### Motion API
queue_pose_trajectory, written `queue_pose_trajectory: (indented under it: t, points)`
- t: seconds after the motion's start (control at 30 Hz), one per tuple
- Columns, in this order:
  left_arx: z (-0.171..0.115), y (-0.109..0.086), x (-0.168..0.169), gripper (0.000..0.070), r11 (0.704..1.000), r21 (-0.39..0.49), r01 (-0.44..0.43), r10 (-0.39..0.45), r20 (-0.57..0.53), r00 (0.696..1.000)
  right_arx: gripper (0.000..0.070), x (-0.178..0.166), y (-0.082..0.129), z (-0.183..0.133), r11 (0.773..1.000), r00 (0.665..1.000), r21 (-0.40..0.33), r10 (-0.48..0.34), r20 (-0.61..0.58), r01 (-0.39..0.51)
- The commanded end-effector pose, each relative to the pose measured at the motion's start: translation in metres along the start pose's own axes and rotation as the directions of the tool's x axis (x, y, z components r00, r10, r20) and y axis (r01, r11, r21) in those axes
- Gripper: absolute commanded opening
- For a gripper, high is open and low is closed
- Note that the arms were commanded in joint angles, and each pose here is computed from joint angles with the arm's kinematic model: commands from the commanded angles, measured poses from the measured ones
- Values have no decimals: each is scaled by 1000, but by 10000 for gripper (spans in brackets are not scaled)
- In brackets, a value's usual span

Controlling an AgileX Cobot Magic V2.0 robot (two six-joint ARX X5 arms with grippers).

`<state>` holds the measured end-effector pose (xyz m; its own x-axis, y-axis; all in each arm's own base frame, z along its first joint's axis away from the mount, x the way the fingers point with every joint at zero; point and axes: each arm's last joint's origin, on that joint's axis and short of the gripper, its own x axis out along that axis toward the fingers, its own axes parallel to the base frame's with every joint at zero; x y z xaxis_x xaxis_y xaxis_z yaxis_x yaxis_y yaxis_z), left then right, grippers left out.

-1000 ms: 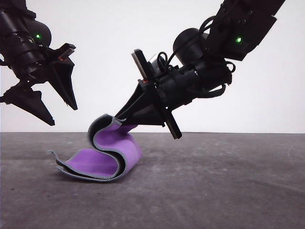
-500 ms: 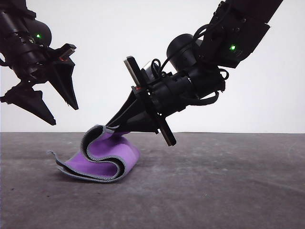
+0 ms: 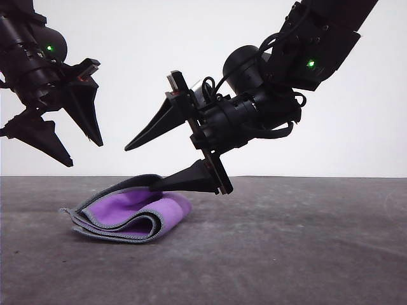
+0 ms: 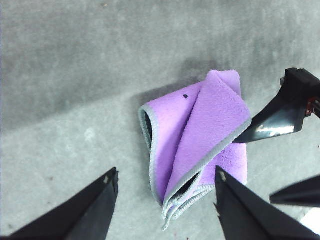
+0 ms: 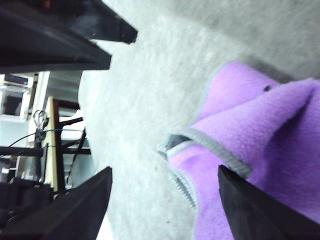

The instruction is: Fold clothes

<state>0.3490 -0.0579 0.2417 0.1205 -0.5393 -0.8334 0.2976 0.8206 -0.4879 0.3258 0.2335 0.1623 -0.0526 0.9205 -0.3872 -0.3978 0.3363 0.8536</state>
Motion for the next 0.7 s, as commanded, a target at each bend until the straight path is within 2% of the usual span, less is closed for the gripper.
queue_pose_trajectory:
  t: [0.0, 0.07, 0.13, 0.33, 0.43, 0.57, 0.67]
  points:
    - [4, -1, -2, 371, 1000, 5, -2, 2, 14, 1000, 431, 6, -5, 0, 1000, 1000, -4, 12, -17, -12]
    - [4, -1, -2, 370, 1000, 5, -2, 2, 14, 1000, 444, 4, -5, 3, 1000, 1000, -5, 26, -16, -26]
    - [4, -1, -2, 370, 1000, 5, -2, 2, 14, 1000, 497, 0, -5, 6, 1000, 1000, -9, 26, -6, -26]
    - [4, 0, -3, 370, 1000, 2, -3, 3, 16, 1000, 503, -7, -4, 15, 999, 999, -40, 24, 23, -24]
    - [5, 1, -4, 371, 1000, 9, -5, 5, 26, 1000, 546, -17, -2, 25, 998, 998, -52, 22, 55, -19]
    - [6, 4, -7, 452, 1000, 10, -10, 10, 45, 999, 614, -37, 4, 37, 995, 997, -101, 2, 83, 6]
    - [5, 4, -13, 481, 999, 14, -33, 32, 65, 997, 622, -59, 15, 43, 986, 991, -155, -44, 128, 63]
